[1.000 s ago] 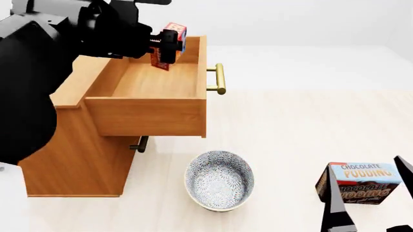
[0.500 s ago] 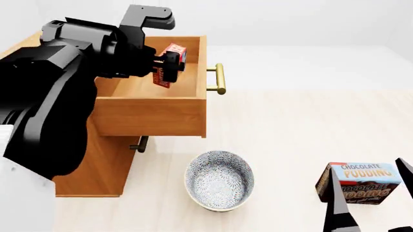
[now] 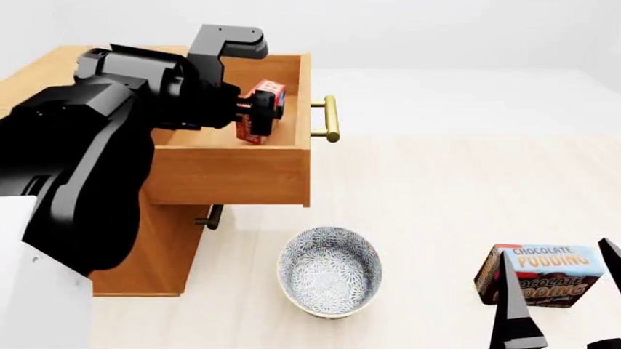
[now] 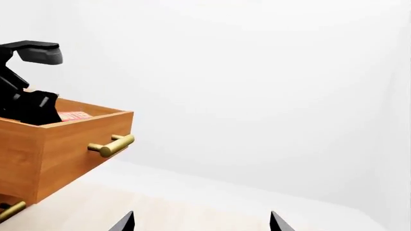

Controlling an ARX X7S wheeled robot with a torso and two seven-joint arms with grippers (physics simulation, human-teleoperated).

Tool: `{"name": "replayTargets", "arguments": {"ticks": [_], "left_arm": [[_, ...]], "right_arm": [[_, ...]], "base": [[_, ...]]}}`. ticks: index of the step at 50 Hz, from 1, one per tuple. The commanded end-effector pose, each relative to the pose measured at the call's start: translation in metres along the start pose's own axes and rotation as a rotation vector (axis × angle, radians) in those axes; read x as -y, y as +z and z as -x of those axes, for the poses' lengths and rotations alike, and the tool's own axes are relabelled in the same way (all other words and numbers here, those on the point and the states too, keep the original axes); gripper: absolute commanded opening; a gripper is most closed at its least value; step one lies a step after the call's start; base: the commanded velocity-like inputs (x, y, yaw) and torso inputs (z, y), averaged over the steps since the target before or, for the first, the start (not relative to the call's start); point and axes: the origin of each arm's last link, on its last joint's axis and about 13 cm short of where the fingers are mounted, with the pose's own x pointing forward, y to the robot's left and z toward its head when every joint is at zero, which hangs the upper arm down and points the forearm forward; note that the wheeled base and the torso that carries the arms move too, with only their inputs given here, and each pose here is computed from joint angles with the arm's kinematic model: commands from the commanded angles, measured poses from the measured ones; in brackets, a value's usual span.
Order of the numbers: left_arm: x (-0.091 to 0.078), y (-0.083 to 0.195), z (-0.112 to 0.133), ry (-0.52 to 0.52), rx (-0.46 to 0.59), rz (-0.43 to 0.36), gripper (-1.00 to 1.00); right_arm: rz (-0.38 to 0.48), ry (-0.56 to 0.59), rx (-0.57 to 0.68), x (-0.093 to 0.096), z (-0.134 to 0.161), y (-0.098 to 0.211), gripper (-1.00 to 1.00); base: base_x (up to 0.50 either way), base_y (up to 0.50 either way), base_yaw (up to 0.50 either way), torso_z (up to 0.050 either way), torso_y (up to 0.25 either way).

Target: Put the butter at the back in the top drawer of the cabinet and close it.

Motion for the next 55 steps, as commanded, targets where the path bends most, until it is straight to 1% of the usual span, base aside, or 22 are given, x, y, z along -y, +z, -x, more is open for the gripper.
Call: {"name": "replayTargets", "arguments": {"ticks": [1, 15, 30, 42, 43, 55], "left_arm": [[0.004, 0.010, 0.003, -0.024, 0.065, 0.040, -1.00], [0.003, 0.004, 0.000, -0.024, 0.031, 0.048, -1.00], [0.003, -0.003, -0.001, -0.004, -0.033, 0.052, -1.00], [0.004, -0.003, 0.000, -0.015, -0.055, 0.033, -1.00], [0.004, -0.003, 0.001, -0.017, -0.056, 0.030, 1.00], [0.004, 0.000, 0.002, -0.024, -0.046, 0.028, 1.00]], "right_arm": [[-0.001, -0.005, 0.001, 0.000, 0.000, 0.000, 1.00], [-0.003, -0.016, 0.005, 0.000, 0.001, 0.000, 1.00], [-0.006, -0.016, 0.005, 0.001, 0.001, -0.001, 1.00], [-0.009, -0.016, 0.004, 0.001, 0.002, -0.001, 1.00], [-0.010, -0.016, 0.004, 0.001, 0.002, -0.001, 1.00], [-0.012, -0.017, 0.006, 0.000, 0.002, 0.000, 1.00]], "base": [[0.00, 0.00, 0.00, 0.000, 0.000], [0.00, 0.00, 0.00, 0.001, 0.001], [0.00, 0.00, 0.00, 0.000, 0.001], [0.00, 0.00, 0.00, 0.000, 0.001], [0.00, 0.00, 0.00, 0.000, 0.000], [0.00, 0.00, 0.00, 0.000, 0.000]]}}
